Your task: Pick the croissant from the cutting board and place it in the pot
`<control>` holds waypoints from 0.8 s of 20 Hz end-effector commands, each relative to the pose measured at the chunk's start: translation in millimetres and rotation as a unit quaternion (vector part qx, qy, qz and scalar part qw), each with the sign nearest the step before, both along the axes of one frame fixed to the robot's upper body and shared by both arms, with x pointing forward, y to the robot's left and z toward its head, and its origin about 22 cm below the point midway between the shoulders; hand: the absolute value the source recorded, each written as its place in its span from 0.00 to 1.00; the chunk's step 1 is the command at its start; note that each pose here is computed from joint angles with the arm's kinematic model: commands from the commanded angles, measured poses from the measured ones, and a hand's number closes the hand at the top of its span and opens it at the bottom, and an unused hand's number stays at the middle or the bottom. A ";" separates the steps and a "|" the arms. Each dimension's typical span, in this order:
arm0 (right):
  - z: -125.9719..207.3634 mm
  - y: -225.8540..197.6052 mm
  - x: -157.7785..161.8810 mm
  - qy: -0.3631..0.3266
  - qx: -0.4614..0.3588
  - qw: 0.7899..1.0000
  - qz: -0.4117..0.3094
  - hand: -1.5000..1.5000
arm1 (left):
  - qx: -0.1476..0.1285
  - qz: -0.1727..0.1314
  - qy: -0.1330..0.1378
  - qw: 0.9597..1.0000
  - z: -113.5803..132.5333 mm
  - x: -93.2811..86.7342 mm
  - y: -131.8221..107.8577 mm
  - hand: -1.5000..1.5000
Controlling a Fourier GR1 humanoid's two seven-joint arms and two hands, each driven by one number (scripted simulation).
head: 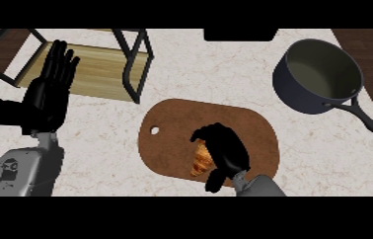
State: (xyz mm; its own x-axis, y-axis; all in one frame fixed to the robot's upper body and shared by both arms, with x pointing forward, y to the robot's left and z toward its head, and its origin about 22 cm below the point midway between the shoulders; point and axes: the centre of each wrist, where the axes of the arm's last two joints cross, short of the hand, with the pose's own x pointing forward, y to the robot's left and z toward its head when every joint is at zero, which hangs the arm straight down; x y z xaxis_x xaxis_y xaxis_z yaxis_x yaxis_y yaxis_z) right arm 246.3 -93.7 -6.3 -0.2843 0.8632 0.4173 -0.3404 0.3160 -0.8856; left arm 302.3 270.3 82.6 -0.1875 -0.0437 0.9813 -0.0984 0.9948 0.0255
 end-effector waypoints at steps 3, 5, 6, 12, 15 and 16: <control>-8.1 22.7 12.1 -0.023 -0.007 0.999 0.031 1.00 | 0.006 -0.005 0.003 1.000 -20.3 -4.1 -5.8 0.50; -7.8 28.2 2.7 -0.037 -0.006 0.999 0.038 1.00 | 0.005 0.001 -0.001 1.000 -0.1 -1.7 -9.0 0.50; -8.2 38.6 -18.2 -0.034 -0.017 0.999 0.036 1.00 | -0.003 0.003 -0.005 1.000 -6.7 9.8 2.9 0.50; 10.2 35.2 -6.7 -0.109 -0.043 0.993 -0.024 1.00 | 0.008 0.000 0.005 1.000 4.2 7.0 5.6 0.50; 40.6 27.2 53.7 -0.107 -0.045 0.982 -0.152 1.00 | -0.003 -0.007 -0.004 1.000 -0.3 0.0 -6.1 0.50; 37.7 24.8 64.7 -0.098 -0.052 0.974 -0.197 1.00 | -0.001 -0.018 -0.008 1.000 5.9 7.3 -10.6 0.50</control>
